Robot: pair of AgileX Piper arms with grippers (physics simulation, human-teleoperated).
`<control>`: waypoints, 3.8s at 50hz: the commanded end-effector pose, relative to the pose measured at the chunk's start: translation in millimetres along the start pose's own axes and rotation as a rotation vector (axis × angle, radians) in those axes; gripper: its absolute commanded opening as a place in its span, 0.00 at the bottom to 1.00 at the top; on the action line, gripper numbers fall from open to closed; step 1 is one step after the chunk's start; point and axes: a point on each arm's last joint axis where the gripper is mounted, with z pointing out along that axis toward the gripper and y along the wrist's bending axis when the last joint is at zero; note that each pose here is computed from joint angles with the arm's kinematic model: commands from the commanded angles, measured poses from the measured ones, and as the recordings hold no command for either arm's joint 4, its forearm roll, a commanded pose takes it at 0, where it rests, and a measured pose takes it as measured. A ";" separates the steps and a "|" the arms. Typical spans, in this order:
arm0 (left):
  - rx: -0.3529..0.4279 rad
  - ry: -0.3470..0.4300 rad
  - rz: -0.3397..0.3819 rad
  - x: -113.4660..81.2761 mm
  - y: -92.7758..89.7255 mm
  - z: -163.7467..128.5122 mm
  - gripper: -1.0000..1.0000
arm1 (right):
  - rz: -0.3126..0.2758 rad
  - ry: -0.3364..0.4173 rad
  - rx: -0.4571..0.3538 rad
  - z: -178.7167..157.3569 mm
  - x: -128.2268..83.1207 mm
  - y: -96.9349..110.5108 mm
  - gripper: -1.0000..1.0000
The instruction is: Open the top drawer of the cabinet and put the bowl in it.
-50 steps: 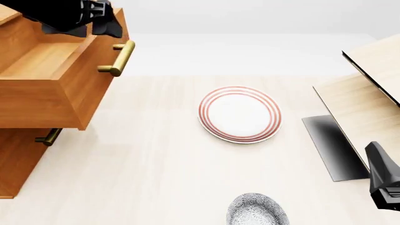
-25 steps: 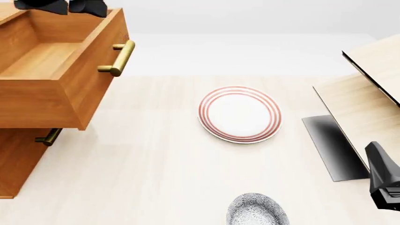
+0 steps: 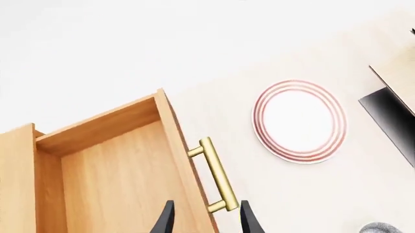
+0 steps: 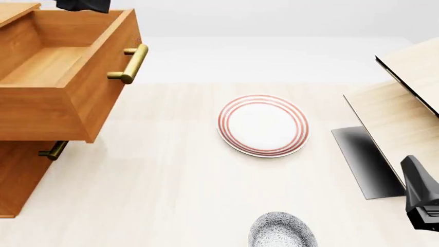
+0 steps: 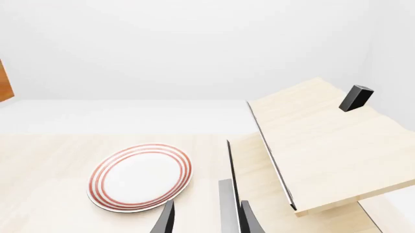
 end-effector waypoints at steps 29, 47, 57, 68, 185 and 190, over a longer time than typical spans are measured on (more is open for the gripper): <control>0.148 -0.027 0.187 26.7 -46.4 3.2 1.00 | 0.000 0.000 0.000 0.0 0.2 0.0 1.00; 0.269 -0.018 0.229 39.9 -90.8 37.5 1.00 | 0.000 0.000 0.000 0.0 0.2 0.0 1.00; 0.328 -0.006 0.249 42.6 -115.9 52.4 1.00 | 0.000 0.000 0.000 0.0 0.2 0.0 1.00; 0.360 0.004 0.248 53.0 -131.5 65.3 1.00 | 0.000 0.000 0.000 0.0 0.2 0.0 1.00; 0.461 0.314 0.093 149.9 -228.8 145.6 1.00 | 0.000 0.000 0.000 0.0 0.2 0.0 1.00; 0.460 0.322 0.094 151.9 -230.8 148.3 1.00 | 0.000 0.000 0.000 0.0 0.2 0.0 1.00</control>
